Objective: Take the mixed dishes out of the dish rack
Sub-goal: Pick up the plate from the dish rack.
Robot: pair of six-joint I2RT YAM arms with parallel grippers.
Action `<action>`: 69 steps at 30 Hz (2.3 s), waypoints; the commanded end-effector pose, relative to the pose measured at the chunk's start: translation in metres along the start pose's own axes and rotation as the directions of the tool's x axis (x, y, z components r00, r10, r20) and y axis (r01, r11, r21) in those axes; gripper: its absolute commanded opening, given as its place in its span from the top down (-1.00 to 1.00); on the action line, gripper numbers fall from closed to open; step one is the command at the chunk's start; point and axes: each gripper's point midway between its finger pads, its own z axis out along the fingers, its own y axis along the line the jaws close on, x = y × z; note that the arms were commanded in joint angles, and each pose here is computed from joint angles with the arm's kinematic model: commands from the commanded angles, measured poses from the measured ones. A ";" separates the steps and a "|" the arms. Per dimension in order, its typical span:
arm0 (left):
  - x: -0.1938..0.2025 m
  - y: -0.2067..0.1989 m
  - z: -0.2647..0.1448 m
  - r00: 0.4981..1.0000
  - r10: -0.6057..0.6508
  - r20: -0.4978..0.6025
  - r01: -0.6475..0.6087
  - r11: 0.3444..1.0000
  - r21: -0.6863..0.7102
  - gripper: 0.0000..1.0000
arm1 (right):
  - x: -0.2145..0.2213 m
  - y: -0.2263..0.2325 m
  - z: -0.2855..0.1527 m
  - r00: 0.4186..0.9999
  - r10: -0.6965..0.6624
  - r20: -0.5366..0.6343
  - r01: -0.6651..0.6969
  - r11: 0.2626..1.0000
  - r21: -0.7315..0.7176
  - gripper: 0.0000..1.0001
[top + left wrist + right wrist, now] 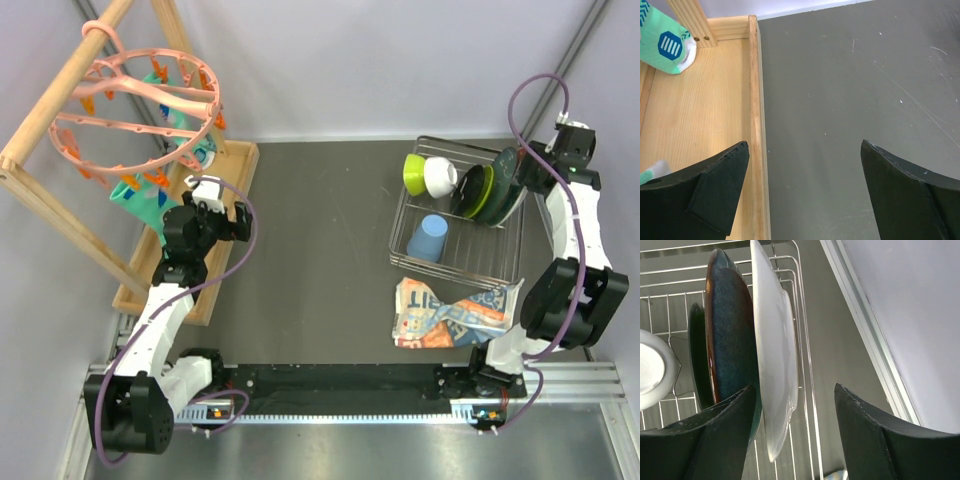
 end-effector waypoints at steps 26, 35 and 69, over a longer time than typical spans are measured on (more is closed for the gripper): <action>-0.007 -0.001 0.004 0.999 0.017 0.049 -0.017 1.000 0.013 -0.93 | 0.003 0.012 0.037 1.000 -0.001 -0.009 0.000 0.997 -0.081 -0.12; -0.008 -0.001 0.004 0.999 0.012 0.048 -0.013 1.000 0.011 -0.93 | 0.004 0.014 0.040 1.000 -0.001 -0.012 0.000 0.996 -0.093 -0.01; -0.008 -0.004 0.001 0.999 0.003 0.051 -0.004 1.000 0.019 -0.92 | -0.023 -0.006 0.008 0.996 -0.066 0.058 0.064 0.997 0.036 1.00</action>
